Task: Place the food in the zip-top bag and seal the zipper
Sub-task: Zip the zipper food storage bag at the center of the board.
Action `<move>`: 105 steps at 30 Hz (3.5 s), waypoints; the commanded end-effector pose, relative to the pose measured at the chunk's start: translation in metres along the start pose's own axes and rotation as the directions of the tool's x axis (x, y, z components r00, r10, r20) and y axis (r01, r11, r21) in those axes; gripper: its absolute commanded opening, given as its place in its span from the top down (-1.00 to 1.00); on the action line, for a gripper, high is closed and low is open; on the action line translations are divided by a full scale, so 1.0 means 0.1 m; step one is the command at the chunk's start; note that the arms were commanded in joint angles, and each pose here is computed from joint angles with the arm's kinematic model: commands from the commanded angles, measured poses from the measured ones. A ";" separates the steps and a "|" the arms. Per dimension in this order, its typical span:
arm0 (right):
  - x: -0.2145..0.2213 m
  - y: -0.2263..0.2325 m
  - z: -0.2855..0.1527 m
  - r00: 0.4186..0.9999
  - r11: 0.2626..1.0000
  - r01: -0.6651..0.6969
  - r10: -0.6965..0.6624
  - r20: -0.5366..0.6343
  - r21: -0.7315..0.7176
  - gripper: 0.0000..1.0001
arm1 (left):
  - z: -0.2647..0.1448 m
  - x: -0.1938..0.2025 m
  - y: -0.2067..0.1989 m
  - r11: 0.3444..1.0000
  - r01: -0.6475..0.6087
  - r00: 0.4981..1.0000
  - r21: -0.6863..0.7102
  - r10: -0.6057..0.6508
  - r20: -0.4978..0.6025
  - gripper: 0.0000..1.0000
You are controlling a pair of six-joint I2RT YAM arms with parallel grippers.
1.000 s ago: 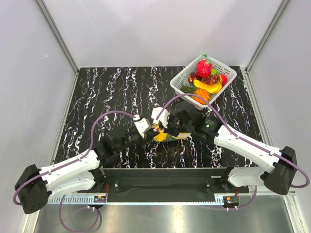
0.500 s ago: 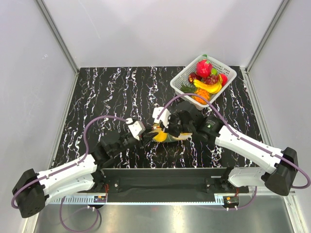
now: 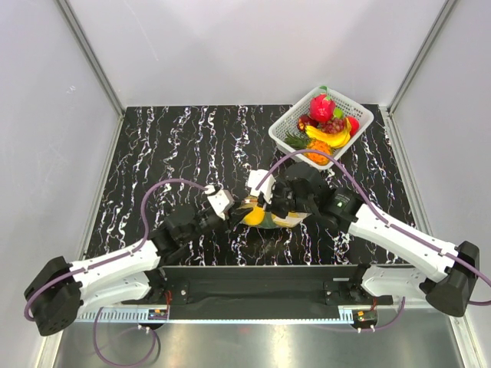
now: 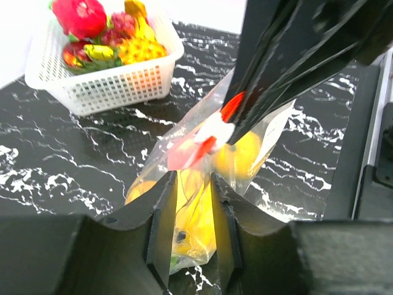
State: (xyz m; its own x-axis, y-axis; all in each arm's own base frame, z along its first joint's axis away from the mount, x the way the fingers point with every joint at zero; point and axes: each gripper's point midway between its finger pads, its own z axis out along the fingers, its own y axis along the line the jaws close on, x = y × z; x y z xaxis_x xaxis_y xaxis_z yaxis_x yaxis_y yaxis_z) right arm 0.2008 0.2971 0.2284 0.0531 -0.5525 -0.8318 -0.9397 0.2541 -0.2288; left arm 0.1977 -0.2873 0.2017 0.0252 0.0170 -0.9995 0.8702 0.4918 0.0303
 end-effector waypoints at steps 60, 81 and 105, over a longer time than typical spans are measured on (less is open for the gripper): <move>-0.59 0.28 -0.14 0.978 0.979 0.064 -0.023 0.206 -0.193 -0.01 | -0.07 -0.37 -0.37 0.969 -0.101 0.984 0.225 0.064 0.168 1.00; -0.53 0.28 -0.04 0.980 0.977 0.074 -0.034 0.196 -0.200 0.37 | -0.09 -0.36 -0.33 0.975 -0.080 0.987 0.208 0.047 0.156 1.00; -0.20 0.13 -0.05 0.997 0.997 -0.014 0.019 0.073 -0.080 1.00 | -0.21 -0.19 0.43 0.988 0.104 0.987 -0.112 -0.089 0.131 1.00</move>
State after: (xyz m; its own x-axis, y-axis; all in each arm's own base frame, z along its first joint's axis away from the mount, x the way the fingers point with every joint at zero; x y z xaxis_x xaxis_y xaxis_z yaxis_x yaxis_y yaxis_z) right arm 0.1857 0.3161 0.2472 0.0905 -0.4694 -0.8783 -0.9687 0.1633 -0.1871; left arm 0.1934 -0.2724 0.2204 0.0247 -0.0918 -0.9955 0.9006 0.4344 -0.0177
